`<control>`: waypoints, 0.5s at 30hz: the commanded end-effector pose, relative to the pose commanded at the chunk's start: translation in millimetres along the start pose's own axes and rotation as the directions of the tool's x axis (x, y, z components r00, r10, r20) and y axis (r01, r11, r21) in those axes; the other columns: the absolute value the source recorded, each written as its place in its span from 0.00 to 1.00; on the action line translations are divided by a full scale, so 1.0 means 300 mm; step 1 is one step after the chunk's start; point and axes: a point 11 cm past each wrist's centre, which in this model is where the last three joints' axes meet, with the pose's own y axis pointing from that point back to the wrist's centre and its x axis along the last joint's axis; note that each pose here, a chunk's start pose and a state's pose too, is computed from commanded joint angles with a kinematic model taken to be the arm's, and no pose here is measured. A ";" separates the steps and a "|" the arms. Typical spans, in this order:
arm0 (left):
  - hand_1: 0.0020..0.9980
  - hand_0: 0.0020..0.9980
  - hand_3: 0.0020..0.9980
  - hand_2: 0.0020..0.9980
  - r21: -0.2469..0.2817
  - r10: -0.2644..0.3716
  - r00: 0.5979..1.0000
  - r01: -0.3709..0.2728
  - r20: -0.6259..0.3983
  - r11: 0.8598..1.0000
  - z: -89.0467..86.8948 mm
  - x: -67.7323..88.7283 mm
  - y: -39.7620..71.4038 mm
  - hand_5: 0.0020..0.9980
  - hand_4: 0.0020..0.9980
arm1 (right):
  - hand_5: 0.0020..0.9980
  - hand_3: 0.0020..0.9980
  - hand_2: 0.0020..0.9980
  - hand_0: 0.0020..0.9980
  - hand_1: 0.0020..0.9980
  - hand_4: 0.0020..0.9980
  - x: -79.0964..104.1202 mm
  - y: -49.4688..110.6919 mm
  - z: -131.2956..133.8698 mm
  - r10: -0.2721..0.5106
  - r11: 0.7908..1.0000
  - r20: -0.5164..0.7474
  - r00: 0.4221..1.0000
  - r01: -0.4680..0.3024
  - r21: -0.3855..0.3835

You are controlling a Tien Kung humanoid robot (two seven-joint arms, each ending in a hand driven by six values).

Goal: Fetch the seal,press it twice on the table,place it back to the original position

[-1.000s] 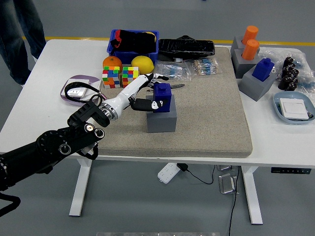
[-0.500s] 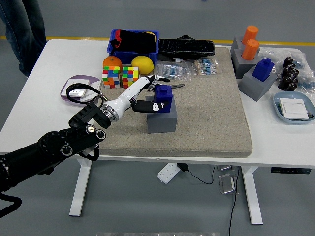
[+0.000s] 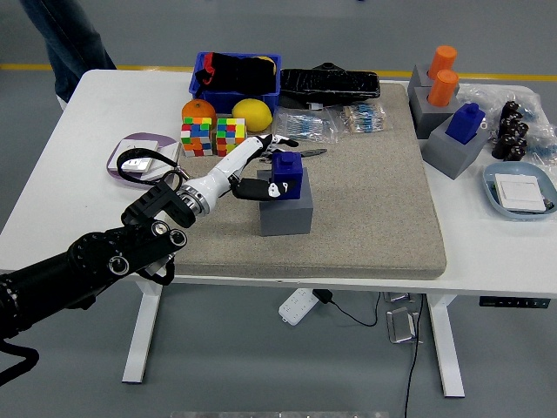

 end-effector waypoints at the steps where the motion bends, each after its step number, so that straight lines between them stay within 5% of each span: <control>1: 0.82 0.88 0.81 0.70 0.001 0.000 1.000 0.000 -0.003 1.000 -0.001 0.000 0.000 0.00 0.73 | 0.60 0.71 0.74 0.83 0.74 0.82 -0.001 0.000 0.000 0.000 1.000 0.001 1.000 0.000 0.000; 10: 0.85 0.90 0.82 0.74 0.005 -0.013 1.000 0.013 -0.017 1.000 -0.004 -0.002 0.000 0.00 0.81 | 0.60 0.71 0.74 0.83 0.74 0.82 0.000 0.000 -0.001 0.000 1.000 0.003 1.000 0.000 0.002; 11: 0.89 0.93 0.84 0.79 0.006 -0.015 1.000 0.015 -0.019 1.000 -0.005 -0.002 0.000 0.00 0.97 | 0.60 0.71 0.74 0.84 0.74 0.82 0.000 0.000 -0.001 0.000 1.000 0.003 1.000 0.000 0.002; 15: 0.89 0.93 0.84 0.79 0.011 -0.026 0.999 0.026 -0.025 1.000 -0.009 -0.003 0.001 0.00 0.97 | 0.60 0.71 0.74 0.84 0.74 0.82 -0.002 0.000 -0.001 -0.001 1.000 0.003 1.000 0.001 0.002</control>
